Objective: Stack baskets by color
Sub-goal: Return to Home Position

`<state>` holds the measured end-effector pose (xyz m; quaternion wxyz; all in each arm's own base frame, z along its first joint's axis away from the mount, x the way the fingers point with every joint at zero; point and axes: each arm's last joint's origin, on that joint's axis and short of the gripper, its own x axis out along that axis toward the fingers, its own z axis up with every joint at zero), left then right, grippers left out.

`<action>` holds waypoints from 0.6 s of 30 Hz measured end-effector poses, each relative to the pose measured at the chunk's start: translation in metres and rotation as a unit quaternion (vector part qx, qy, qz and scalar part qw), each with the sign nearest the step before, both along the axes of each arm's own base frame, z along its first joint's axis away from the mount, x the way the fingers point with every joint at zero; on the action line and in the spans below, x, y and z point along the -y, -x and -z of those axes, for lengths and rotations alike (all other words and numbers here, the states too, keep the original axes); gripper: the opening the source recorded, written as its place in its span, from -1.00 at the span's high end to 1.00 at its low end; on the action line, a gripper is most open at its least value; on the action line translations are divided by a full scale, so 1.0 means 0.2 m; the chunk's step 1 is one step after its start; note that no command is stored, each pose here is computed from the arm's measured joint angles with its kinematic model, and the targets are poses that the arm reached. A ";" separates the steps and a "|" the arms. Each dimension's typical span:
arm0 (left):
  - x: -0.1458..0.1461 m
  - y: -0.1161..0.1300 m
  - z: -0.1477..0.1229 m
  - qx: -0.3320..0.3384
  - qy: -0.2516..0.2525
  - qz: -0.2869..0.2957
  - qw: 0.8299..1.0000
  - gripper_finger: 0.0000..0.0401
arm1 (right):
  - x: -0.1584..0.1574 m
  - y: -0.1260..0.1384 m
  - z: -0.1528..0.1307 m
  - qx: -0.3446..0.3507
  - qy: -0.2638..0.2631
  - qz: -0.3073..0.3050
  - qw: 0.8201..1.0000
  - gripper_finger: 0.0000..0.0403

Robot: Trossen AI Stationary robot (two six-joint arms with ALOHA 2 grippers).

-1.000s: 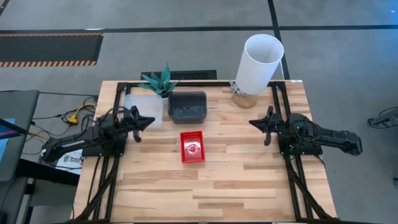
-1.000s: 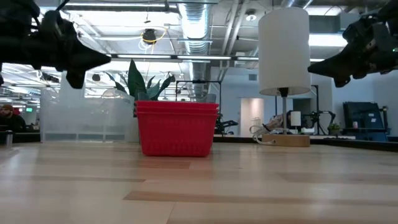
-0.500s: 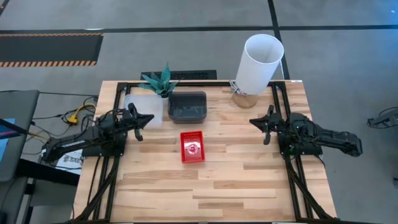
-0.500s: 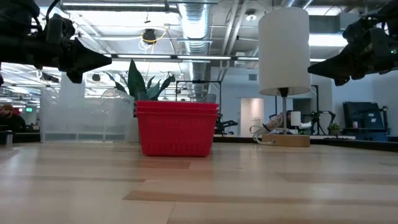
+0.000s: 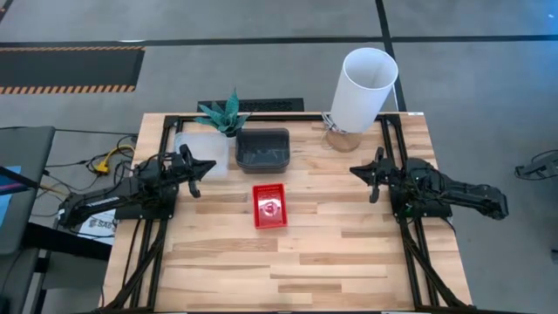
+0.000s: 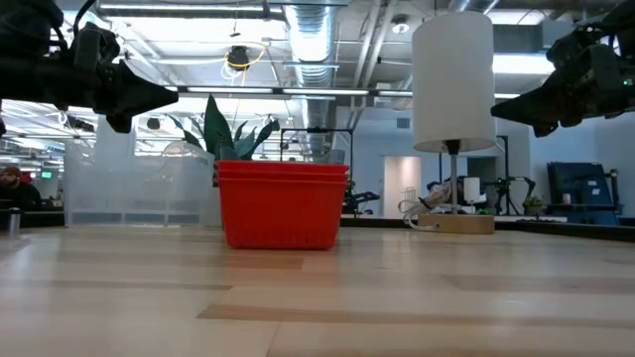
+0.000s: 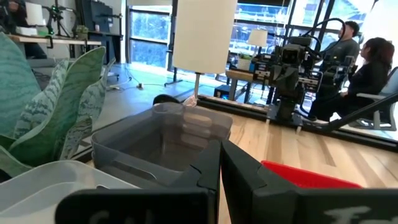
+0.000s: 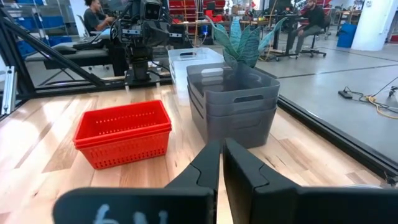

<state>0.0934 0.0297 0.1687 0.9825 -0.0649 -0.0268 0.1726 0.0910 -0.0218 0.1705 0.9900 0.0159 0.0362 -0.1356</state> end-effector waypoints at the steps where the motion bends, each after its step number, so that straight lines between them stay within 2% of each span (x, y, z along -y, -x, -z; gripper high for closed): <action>1: 0.00 0.00 0.00 0.000 0.001 0.000 1.000 1.00 | 0.00 0.00 0.00 0.000 0.000 0.000 1.000 0.79; 18: 0.00 0.00 0.00 -0.001 0.000 0.000 1.000 1.00 | 0.00 0.00 0.00 0.000 0.000 0.000 1.000 0.79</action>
